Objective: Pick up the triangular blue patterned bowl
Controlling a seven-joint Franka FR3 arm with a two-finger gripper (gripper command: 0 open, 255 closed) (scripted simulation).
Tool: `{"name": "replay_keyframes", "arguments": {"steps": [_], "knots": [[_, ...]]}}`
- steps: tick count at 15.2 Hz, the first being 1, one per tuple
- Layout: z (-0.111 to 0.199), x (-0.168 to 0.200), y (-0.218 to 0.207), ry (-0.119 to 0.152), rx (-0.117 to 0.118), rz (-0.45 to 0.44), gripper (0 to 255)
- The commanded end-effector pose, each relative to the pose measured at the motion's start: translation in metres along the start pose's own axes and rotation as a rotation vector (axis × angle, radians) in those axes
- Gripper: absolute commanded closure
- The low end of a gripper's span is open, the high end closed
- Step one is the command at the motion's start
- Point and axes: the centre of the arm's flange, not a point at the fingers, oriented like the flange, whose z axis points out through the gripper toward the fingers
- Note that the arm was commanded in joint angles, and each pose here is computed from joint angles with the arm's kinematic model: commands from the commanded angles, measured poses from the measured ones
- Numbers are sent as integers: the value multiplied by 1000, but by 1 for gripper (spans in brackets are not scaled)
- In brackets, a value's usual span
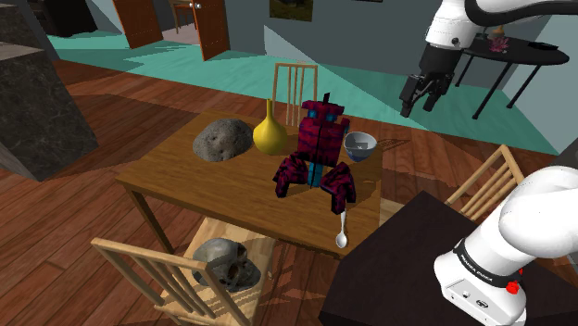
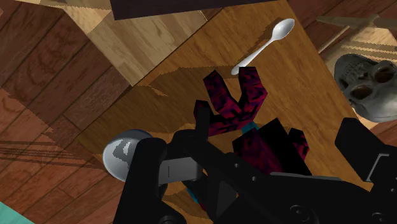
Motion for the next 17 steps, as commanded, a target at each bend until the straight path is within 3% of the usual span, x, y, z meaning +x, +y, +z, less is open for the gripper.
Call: {"name": "replay_keyframes", "arguments": {"steps": [1, 17], "knots": [[0, 0, 0, 0, 0, 0, 0], [112, 131, 129, -11, 30, -14, 0]]}}
